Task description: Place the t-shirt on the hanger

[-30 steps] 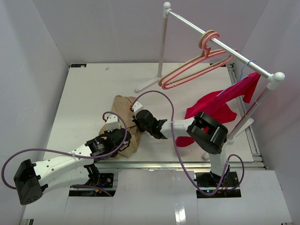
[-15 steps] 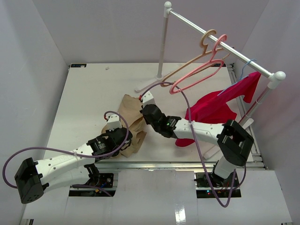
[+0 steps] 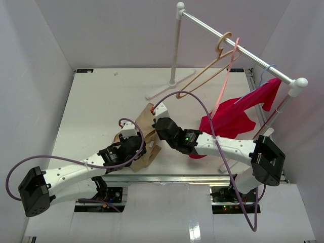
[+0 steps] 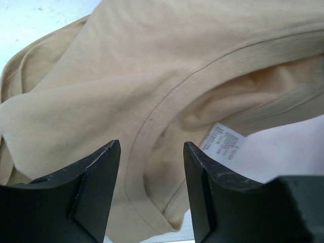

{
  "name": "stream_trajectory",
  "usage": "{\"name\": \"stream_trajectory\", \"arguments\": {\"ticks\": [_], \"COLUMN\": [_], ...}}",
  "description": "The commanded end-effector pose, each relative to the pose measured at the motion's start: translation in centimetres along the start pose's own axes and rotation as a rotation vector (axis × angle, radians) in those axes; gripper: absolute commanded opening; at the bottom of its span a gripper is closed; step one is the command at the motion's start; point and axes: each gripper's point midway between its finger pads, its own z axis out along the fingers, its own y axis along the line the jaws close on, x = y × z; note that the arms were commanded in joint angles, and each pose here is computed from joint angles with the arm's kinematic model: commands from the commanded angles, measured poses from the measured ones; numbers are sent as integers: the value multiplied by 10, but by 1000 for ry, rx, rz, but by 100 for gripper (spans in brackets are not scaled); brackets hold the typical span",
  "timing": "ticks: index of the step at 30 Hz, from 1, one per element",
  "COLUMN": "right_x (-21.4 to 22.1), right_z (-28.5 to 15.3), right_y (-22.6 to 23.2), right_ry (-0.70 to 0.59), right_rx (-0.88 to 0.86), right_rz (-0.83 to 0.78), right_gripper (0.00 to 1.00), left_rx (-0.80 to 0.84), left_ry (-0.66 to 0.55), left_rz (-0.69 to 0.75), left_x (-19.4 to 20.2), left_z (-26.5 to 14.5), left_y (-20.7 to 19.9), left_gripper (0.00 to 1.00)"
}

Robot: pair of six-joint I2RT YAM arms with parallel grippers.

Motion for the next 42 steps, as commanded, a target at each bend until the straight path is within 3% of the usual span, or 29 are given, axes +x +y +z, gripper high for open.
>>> {"name": "stream_trajectory", "arguments": {"ticks": [1, 14, 21, 35, 42], "right_x": [-28, -41, -38, -41, -42], "right_z": [-10, -21, -20, -22, -22], "right_y": [1, -10, -11, -16, -19], "right_ry": [-61, -94, -91, -102, -106], "right_rx": [-4, 22, 32, 48, 63], "right_rz": [58, 78, 73, 70, 64], "right_gripper": [8, 8, 8, 8, 8], "left_rx": [33, -182, -276, -137, -106], "left_ry": [-8, 46, -4, 52, 88], "left_rz": [35, 82, 67, 52, 72], "left_x": [-2, 12, -10, -2, 6], "left_z": [3, 7, -2, -8, -11], "left_y": [-7, 28, 39, 21, 20], "left_gripper": [63, 46, 41, 47, 44]}}
